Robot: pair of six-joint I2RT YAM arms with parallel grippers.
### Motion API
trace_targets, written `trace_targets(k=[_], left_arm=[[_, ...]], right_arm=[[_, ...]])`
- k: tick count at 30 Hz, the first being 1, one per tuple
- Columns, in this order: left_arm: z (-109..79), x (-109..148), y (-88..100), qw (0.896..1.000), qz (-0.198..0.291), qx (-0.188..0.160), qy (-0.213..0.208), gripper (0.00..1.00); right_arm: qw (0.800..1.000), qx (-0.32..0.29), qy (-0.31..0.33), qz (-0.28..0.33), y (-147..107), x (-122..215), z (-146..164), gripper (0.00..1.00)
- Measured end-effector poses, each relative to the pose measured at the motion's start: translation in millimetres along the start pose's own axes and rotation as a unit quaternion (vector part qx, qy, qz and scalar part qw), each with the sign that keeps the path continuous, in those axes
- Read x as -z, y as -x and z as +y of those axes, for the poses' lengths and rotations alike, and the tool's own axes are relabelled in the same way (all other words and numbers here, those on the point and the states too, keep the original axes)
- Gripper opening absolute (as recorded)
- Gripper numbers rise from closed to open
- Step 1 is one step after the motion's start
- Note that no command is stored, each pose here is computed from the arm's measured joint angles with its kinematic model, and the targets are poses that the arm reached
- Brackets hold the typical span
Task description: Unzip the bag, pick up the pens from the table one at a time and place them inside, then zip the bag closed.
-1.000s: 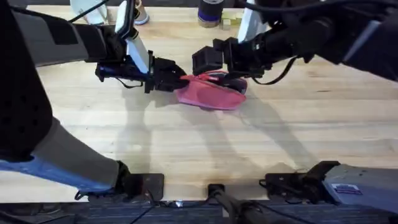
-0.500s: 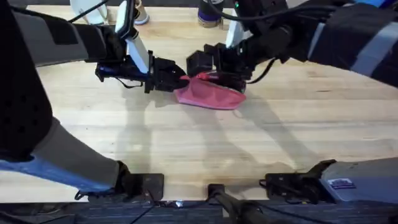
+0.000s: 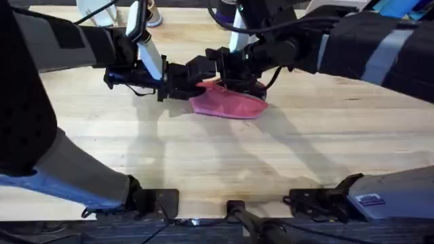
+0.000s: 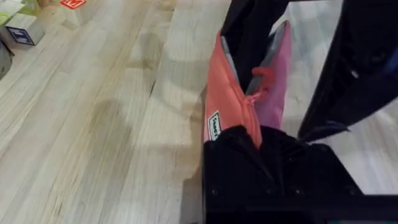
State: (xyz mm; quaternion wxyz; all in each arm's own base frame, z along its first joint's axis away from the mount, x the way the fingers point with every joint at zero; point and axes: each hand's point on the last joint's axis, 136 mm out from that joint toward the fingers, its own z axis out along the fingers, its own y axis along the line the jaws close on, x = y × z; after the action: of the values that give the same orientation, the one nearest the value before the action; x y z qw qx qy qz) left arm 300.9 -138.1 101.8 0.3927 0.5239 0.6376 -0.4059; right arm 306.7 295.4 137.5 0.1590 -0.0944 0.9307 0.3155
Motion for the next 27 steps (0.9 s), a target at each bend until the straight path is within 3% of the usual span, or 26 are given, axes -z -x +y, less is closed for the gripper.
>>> trace_targets(k=[15, 27], left_arm=[[-0.2, 0, -0.4, 1.0, 0.001, 0.002, 0.0, 0.042], [-0.1, 1, -0.4, 1.0, 0.0, 0.002, 0.0, 0.043]], right_arm=[[0.998, 0.005, 0.059, 0.021, -6, 1, 21, 0.995], [0.999, 0.015, 0.048, -0.009, 1, 18, 26, 0.995]])
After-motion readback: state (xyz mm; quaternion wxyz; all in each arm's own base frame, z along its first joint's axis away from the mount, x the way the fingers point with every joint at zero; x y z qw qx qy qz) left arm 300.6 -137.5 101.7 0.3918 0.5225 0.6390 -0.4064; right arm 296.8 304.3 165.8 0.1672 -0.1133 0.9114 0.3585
